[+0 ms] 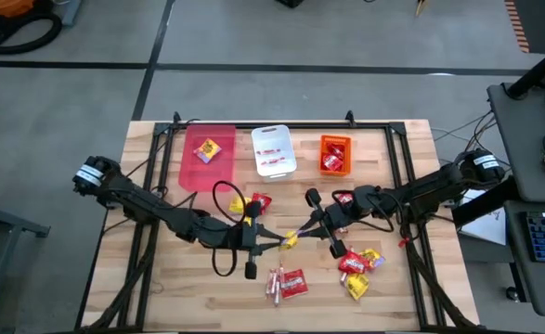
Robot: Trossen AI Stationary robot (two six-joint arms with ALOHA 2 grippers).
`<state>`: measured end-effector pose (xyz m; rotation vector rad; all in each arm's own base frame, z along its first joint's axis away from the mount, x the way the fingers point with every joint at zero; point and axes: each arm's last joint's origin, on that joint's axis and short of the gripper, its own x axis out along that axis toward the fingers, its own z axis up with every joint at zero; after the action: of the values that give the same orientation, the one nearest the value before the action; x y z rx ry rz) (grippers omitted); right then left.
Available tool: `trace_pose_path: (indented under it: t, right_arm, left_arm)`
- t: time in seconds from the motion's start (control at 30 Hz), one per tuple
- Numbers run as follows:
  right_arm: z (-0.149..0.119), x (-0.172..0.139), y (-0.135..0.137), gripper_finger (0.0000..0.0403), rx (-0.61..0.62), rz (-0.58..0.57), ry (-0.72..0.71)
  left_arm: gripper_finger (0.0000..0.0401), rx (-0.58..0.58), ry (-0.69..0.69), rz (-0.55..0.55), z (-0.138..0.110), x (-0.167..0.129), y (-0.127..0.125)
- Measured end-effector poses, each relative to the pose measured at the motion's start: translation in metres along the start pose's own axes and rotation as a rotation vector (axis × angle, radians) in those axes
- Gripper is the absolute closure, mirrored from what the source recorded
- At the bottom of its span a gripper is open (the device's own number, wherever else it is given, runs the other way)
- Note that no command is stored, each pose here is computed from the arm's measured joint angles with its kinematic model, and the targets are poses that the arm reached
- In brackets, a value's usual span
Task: Sort candy
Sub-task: Put the yellow candy into the pink bin
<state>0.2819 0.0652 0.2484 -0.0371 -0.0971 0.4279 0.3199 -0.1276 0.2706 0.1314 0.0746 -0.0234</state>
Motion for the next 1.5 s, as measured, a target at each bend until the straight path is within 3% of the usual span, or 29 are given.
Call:
trace_pose_path:
  t: [0.37, 0.6, 0.83, 1.03, 1.23, 1.5]
  right_arm:
    - [-0.004, 0.000, -0.003, 0.0394, 0.058, -0.111, 0.047]
    - [-0.015, 0.004, -0.006, 0.0395, 0.094, -0.197, 0.092]
    - [-0.017, 0.018, -0.009, 0.0395, 0.102, -0.204, 0.113]
    - [-0.020, 0.026, -0.011, 0.0395, 0.089, -0.205, 0.140]
    - [-0.017, 0.028, -0.012, 0.0388, 0.088, -0.211, 0.130]
    - [-0.015, 0.028, -0.016, 0.0310, 0.138, -0.272, 0.119]
  left_arm:
    - [0.0303, -0.013, 0.173, 0.120, -0.004, -0.017, 0.011]
    - [0.0287, -0.022, 0.203, 0.133, -0.012, -0.017, 0.011]
    - [0.0299, -0.048, 0.233, 0.186, -0.018, -0.017, 0.011]
    - [0.0384, -0.030, 0.248, 0.261, -0.020, -0.022, 0.004]
    - [0.0399, -0.043, 0.228, 0.350, -0.017, -0.029, -0.004]
    - [0.0401, -0.141, 0.228, 0.406, -0.013, -0.037, 0.001]
